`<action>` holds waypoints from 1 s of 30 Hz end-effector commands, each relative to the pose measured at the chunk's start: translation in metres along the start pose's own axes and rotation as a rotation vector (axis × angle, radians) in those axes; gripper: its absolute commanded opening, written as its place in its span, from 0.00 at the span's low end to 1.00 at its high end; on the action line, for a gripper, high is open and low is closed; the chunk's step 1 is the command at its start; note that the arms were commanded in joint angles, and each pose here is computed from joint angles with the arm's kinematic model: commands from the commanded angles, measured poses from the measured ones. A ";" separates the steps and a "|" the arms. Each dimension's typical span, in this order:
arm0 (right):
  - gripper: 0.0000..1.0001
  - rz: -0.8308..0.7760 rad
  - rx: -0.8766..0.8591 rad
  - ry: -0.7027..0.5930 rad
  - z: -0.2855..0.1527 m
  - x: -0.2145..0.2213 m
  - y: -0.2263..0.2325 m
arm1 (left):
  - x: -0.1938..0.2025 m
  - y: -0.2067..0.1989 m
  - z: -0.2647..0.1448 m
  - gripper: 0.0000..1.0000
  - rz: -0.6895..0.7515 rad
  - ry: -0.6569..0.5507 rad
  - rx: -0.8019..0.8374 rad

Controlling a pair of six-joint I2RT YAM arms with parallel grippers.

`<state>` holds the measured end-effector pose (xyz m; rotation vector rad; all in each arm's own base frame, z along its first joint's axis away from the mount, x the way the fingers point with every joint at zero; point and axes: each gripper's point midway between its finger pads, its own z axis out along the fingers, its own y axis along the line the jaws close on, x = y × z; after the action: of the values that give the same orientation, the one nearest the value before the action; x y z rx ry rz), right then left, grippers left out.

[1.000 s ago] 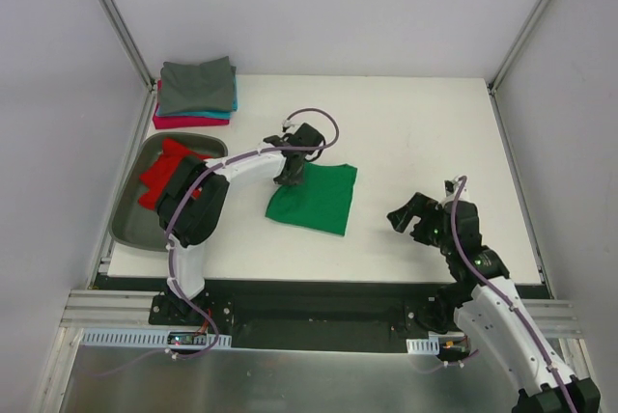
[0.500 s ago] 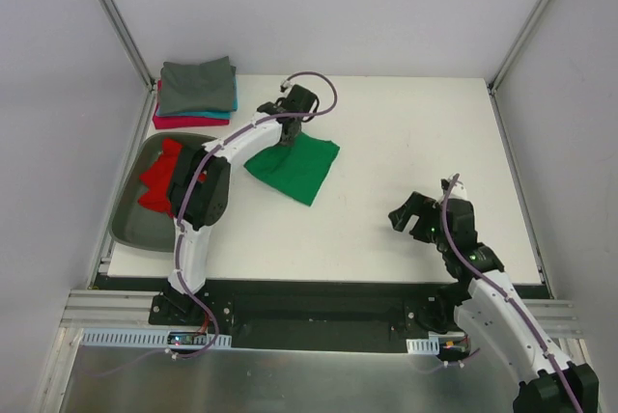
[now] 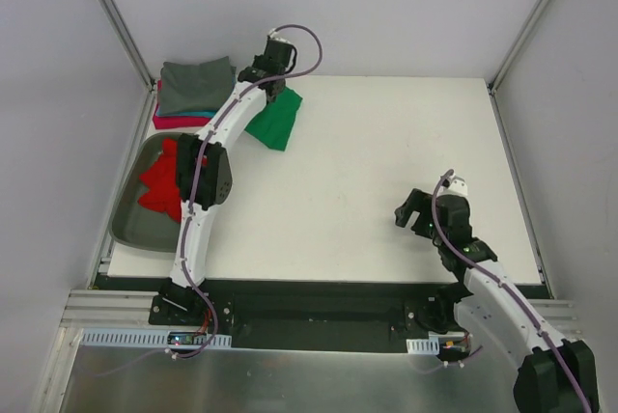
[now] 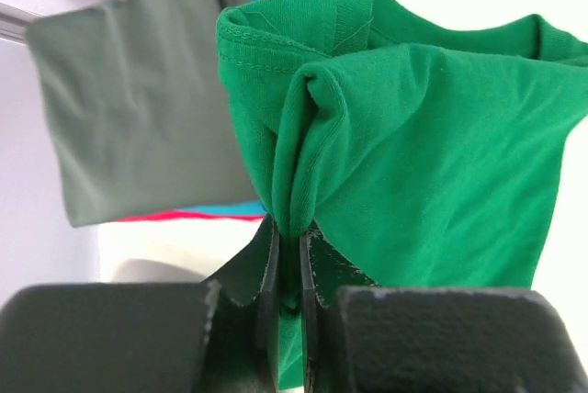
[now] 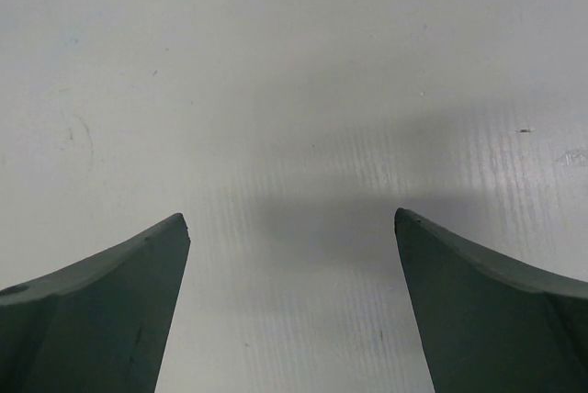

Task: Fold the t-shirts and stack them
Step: Put the neatly folded tshirt into the corner of the board with the left arm

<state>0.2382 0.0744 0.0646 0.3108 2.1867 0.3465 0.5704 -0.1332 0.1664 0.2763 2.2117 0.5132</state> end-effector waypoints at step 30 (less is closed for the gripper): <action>0.96 0.028 0.049 -0.087 0.025 -0.022 -0.002 | -0.094 0.216 0.003 0.00 -0.067 -0.351 -0.404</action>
<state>0.2662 0.0756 0.0465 0.3411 2.2236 0.2906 0.6525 0.0079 0.2274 0.1764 1.9129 0.8087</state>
